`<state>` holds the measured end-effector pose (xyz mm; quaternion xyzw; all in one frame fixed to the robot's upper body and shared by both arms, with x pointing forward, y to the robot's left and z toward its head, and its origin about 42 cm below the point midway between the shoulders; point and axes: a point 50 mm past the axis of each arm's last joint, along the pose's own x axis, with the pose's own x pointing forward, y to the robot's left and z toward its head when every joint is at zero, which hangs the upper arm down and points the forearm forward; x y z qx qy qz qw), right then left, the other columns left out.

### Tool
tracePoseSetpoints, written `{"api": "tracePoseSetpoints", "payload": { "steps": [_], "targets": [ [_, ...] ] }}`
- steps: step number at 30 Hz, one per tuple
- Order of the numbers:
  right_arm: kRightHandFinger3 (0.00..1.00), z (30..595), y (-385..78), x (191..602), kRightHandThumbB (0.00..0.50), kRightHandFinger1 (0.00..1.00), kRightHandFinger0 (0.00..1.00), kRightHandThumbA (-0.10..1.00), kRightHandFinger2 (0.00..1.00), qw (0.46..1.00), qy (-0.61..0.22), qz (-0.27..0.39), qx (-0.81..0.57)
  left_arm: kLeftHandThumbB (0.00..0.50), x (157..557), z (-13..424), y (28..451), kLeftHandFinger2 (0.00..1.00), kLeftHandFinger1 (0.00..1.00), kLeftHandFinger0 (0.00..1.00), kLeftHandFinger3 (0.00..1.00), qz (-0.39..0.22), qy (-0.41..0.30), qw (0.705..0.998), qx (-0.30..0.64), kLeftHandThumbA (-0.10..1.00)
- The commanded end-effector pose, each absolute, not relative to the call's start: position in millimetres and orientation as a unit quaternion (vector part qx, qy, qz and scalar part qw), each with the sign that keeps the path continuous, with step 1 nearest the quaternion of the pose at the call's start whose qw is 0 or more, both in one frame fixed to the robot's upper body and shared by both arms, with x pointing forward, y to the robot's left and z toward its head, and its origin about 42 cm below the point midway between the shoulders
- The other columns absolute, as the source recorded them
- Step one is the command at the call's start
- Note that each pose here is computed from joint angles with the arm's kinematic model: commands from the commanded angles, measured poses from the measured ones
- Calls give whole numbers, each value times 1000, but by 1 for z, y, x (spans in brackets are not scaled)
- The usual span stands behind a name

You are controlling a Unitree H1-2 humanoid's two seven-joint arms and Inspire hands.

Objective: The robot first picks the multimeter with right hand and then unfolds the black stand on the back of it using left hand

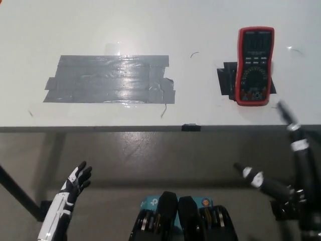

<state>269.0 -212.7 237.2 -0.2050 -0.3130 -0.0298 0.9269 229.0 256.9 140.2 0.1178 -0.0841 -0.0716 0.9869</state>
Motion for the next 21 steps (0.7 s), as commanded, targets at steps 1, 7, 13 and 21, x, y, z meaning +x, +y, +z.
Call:
{"api": "tracePoseSetpoints", "payload": {
  "steps": [1,7,13,21],
  "targets": [
    [1000,292,-215,286,312,1000,1000,944,1000,900,-352,-110,-233,261,221,142,254,1000,1000,1000,1000,-88,-109,979,146,1000],
    [1000,326,-210,329,329,1000,1000,870,1000,902,-336,-153,-222,258,211,121,266,1000,1000,1000,1000,-58,-71,985,144,1000],
    [1000,359,-205,391,326,1000,1000,897,1000,907,-315,-161,-230,263,204,116,271,1000,1000,1000,1000,-38,-68,988,135,1000],
    [1000,398,-214,457,360,1000,1000,887,1000,911,-290,-181,-230,260,204,116,272,1000,1000,1000,1000,-43,-69,986,146,1000]
  ]
}}
